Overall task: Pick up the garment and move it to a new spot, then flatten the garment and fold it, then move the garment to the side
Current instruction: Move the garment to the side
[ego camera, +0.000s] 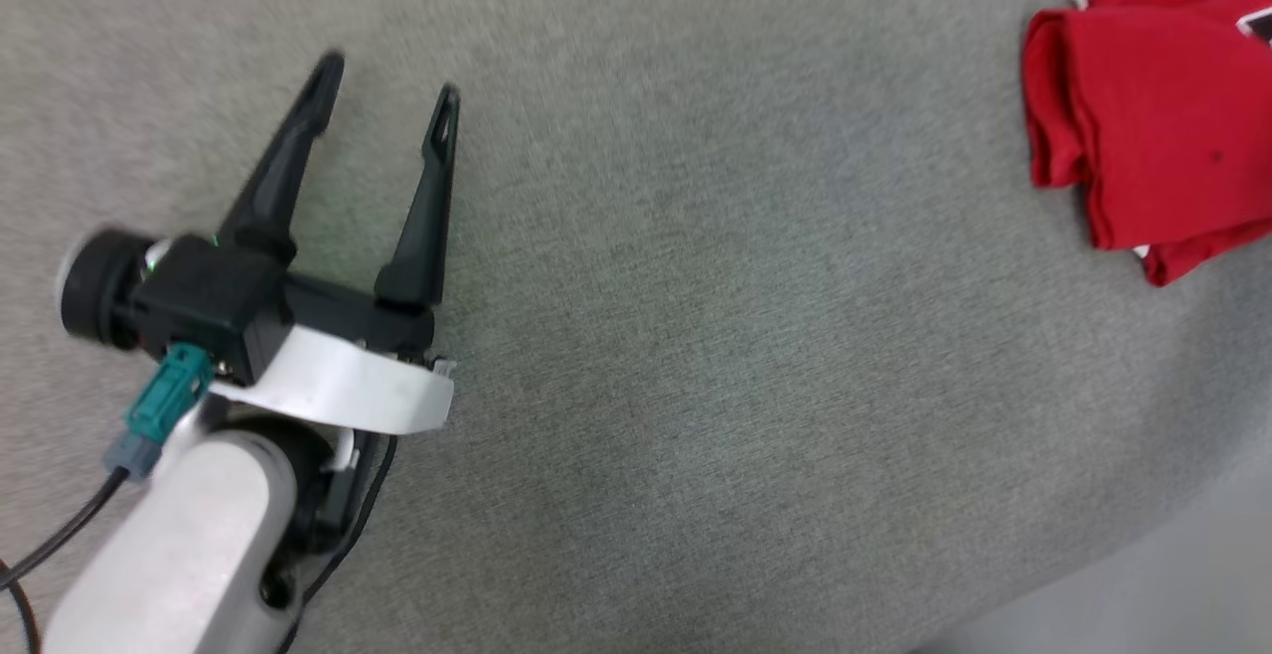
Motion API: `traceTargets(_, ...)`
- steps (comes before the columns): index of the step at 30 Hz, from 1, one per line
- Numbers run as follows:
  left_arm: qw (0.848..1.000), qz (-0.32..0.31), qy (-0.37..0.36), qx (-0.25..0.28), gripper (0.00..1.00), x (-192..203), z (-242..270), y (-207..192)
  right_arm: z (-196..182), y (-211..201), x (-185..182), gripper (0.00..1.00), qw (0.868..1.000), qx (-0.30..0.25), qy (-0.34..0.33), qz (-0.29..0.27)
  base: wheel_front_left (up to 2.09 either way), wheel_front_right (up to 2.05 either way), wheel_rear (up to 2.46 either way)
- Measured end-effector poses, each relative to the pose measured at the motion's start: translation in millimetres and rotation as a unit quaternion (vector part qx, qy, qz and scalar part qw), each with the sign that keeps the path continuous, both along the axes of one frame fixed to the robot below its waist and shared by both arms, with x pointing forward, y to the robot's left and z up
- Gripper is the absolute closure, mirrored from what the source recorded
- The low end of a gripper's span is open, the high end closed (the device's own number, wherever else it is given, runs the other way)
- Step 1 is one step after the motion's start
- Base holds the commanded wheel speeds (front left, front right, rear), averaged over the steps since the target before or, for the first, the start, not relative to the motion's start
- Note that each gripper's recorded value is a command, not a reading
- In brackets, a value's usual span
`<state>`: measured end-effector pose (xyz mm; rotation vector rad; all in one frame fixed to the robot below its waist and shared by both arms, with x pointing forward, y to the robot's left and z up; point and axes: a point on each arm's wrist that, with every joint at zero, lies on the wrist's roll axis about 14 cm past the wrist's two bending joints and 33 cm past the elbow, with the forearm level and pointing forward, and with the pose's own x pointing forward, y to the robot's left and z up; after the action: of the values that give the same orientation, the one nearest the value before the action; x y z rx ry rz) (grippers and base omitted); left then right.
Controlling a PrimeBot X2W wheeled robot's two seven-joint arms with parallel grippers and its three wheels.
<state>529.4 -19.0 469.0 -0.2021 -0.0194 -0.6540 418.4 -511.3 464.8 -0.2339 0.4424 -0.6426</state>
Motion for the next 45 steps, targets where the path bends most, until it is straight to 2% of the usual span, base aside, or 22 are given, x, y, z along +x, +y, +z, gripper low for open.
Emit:
traceTargets(7, 0.998, 0.057, 0.012, -0.011, 0.0, -30, 19, 30, 23, 16, -25, 0.0, 0.999, -0.022, -0.01, 0.049, 0.0, 0.0, 0.0)
traceTargets(11, 0.995, 0.093, 0.017, -0.007, 0.0, -53, 29, 53, 18, 41, -38, 0.0, 0.996, 0.0, -0.027, 0.081, 0.0, 0.0, 0.0)
traceTargets(16, 0.99, 0.143, 0.011, 0.003, 0.0, -79, 43, 87, 2, 95, -39, 0.0, 0.988, 0.048, -0.052, 0.136, 0.0, 0.0, 0.0)
traceTargets(22, 0.978, 0.21, 0.017, 0.013, 0.0, -107, 47, 133, 2, 174, -21, 0.0, 0.966, 0.1, -0.099, 0.218, 0.0, 0.0, 0.0)
traceTargets(28, 0.959, 0.283, 0.007, 0.029, 0.0, -133, 54, 185, 35, 242, -14, 0.0, 0.934, 0.119, -0.168, 0.292, 0.0, 0.0, 0.0)
traceTargets(32, 0.952, 0.304, 0.005, 0.037, 0.0, -153, 54, 201, 54, 275, -28, 0.0, 0.916, 0.131, -0.205, 0.32, 0.0, 0.0, 0.0)
traceTargets(36, 0.947, 0.317, -0.001, 0.046, 0.0, -166, 56, 212, 72, 299, -48, 0.0, 0.903, 0.13, -0.232, 0.338, 0.0, 0.0, 0.0)
traceTargets(45, 0.951, 0.304, 0.004, 0.054, 0.0, -174, 49, 204, 74, 308, -84, 0.0, 0.908, 0.134, -0.23, 0.325, 0.0, 0.0, 0.0)
